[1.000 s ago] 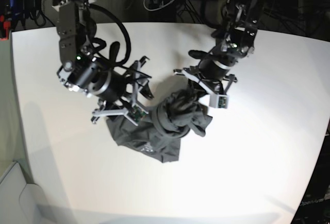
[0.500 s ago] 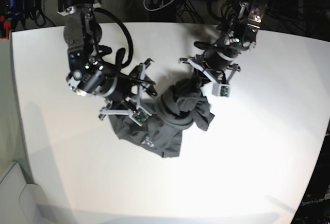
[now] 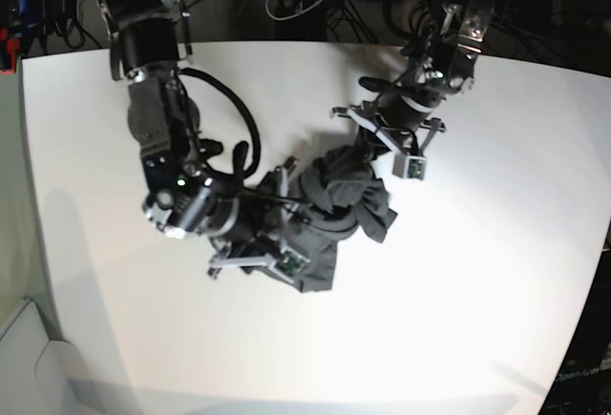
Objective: Layout the t-shirt on the table in an organized manner, then fold the t-shirt properly
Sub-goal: 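Lower the right gripper onto the shirt bundle and grasp it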
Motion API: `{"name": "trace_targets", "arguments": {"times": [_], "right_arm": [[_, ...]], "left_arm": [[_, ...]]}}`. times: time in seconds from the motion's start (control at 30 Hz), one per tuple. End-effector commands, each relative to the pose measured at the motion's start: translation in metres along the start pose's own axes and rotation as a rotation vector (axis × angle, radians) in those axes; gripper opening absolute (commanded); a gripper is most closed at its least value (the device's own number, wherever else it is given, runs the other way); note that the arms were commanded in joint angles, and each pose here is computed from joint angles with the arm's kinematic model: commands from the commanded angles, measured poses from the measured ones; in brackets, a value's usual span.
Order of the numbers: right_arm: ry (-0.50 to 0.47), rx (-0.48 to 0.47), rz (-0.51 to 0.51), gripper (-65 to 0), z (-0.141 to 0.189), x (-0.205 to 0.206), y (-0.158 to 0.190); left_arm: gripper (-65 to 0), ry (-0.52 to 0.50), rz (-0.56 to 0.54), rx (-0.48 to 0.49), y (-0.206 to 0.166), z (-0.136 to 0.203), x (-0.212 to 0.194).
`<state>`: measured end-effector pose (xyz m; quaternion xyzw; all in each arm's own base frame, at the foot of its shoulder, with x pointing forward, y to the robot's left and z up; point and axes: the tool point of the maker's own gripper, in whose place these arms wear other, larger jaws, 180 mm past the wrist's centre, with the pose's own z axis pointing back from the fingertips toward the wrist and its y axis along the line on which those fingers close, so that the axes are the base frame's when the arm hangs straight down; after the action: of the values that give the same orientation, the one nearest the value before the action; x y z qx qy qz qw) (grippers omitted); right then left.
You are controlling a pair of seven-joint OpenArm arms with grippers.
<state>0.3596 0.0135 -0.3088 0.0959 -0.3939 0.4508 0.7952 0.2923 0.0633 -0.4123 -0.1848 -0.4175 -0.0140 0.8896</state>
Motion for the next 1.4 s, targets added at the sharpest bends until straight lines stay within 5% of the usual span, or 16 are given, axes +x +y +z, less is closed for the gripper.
{"name": "trace_targets", "arguments": {"times": [0.0,0.27,0.5,0.93,1.1,1.37], "right_arm": [[-0.048,0.01,0.031,-33.2,-0.001,0.02,0.001],[-0.035,0.067,0.153,-33.2,-0.013,0.037,0.021],[0.031,0.101,0.124,-33.3,-0.035,0.027,0.014],[0.016,0.147,0.069,-34.3,-0.054,0.018,0.016],[0.041,0.152,0.048,-42.3,-0.06,0.009,0.011],[0.047,0.111,0.071,-65.0,-0.054,0.014,-0.01]], "left_arm": [[-64.4,-0.017,-0.003,0.002,0.0,0.0,0.007],[-64.4,-0.021,-0.003,0.002,0.0,0.0,0.008],[-64.4,-0.023,-0.003,0.002,0.0,0.0,0.008],[-64.4,-0.026,-0.005,-0.002,-0.001,0.0,0.009],[-64.4,-0.029,-0.006,-0.003,-0.001,0.0,0.01],[-64.4,-0.039,-0.009,-0.007,-0.002,0.002,0.014]]}}
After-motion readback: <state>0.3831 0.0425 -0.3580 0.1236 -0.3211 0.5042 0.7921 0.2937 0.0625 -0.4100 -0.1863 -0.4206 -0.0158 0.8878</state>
